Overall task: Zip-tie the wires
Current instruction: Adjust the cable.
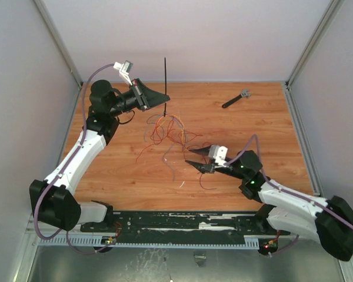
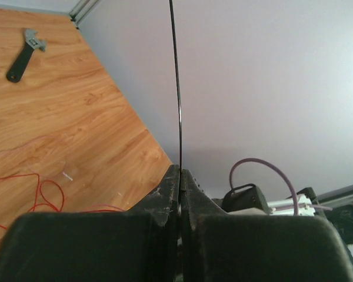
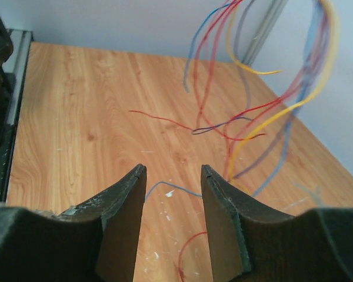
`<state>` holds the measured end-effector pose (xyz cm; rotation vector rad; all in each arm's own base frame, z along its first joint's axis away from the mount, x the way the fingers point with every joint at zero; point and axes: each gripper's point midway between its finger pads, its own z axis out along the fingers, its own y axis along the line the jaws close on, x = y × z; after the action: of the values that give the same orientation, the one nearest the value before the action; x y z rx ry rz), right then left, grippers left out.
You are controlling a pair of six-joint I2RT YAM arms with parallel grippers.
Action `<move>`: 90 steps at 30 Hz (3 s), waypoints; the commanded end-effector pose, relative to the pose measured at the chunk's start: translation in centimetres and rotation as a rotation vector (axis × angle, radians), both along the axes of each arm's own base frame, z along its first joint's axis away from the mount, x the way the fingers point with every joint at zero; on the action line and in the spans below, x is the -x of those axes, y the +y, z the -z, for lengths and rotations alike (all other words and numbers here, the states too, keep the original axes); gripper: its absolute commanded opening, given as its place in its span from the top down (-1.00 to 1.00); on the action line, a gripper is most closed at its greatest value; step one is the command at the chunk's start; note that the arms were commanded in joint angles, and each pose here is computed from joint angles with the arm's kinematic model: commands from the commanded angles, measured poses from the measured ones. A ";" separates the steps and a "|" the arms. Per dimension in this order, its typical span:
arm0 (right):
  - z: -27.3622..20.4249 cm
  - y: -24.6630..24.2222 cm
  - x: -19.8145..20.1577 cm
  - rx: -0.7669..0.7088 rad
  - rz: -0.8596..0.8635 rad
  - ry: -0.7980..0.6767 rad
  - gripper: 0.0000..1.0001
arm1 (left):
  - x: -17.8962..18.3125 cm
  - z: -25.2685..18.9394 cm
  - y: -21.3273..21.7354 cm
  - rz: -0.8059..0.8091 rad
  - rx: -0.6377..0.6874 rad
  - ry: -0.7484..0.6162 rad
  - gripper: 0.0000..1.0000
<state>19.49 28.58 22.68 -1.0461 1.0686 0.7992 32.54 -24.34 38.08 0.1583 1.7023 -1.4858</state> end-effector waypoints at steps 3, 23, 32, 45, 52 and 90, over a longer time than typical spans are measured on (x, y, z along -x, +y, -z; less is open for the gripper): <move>0.2 4.2 -0.4 0.009 -0.071 -0.054 0.17 | 0.9 -2.1 0.3 0.014 0.017 -0.063 1.00; 0.5 7.7 -9.0 -0.110 0.070 -0.034 0.16 | 1.5 -2.3 0.4 0.018 0.023 -0.065 1.00; 0.1 7.8 -10.4 -0.141 0.093 -0.041 0.17 | 1.5 -2.2 0.4 0.017 0.024 -0.060 1.00; 0.7 8.6 -10.8 -0.151 0.076 -0.017 0.22 | 1.6 -2.1 0.5 0.018 0.026 -0.055 1.00; 0.2 8.9 -10.6 -0.162 0.054 -0.017 0.41 | 1.5 -1.6 0.4 0.017 0.023 -0.045 1.00; 2.4 6.0 -5.0 0.099 -0.007 0.301 1.00 | -0.8 0.1 1.0 -0.021 0.024 -0.036 1.00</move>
<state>25.99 34.43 19.93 -0.9896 1.3711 0.8944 32.82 -23.64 37.28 0.1353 1.6959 -1.4867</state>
